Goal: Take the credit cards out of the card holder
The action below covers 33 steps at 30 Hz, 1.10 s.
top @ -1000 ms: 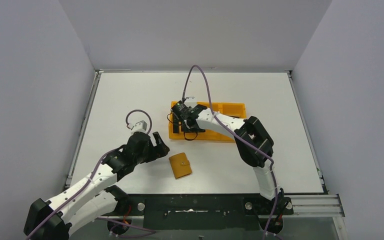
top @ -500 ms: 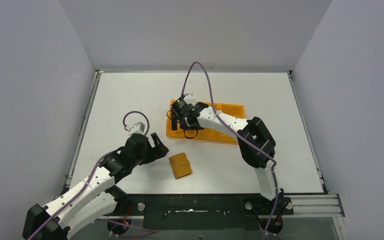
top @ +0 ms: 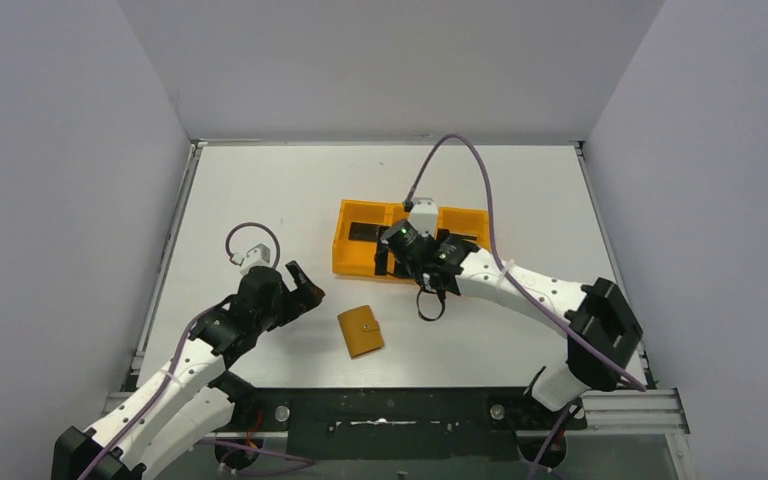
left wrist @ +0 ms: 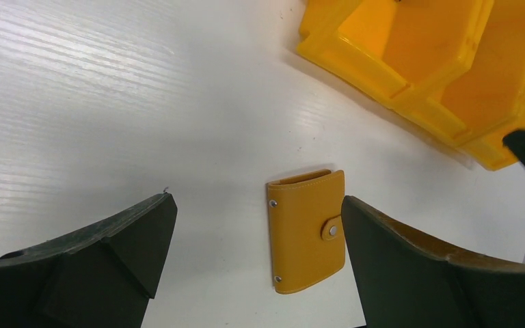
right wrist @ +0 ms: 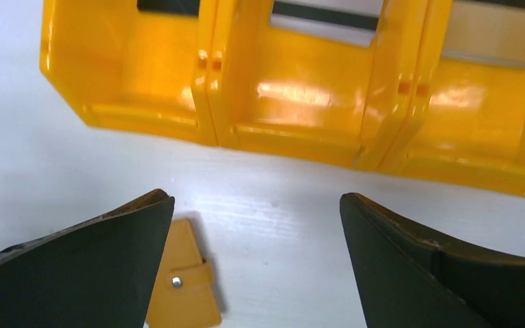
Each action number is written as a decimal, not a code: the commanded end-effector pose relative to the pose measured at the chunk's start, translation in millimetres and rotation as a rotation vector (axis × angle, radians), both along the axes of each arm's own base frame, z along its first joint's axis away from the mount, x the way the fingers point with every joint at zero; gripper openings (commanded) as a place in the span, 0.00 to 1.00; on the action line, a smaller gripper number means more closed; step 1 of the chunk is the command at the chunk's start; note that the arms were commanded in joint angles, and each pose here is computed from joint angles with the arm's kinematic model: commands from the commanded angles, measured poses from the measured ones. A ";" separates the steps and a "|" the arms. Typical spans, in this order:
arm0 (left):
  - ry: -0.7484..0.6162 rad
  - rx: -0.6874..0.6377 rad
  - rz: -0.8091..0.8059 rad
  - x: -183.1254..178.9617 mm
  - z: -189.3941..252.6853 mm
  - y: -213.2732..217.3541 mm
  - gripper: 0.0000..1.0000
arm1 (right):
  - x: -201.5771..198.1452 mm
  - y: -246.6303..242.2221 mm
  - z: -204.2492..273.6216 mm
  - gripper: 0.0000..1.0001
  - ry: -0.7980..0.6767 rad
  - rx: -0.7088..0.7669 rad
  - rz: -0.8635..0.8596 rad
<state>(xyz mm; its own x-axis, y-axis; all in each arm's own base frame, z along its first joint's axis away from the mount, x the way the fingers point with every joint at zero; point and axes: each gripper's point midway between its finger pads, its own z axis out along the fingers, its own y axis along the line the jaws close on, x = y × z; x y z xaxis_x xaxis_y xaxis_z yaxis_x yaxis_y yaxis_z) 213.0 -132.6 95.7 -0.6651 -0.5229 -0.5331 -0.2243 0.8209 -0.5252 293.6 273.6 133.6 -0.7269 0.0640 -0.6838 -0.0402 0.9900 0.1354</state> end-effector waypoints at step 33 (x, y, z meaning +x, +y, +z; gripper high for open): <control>-0.023 -0.063 0.075 -5.2 5.5 14.3 0.88 | 48.1 31.8 -50.3 0.98 0.038 -0.108 -0.126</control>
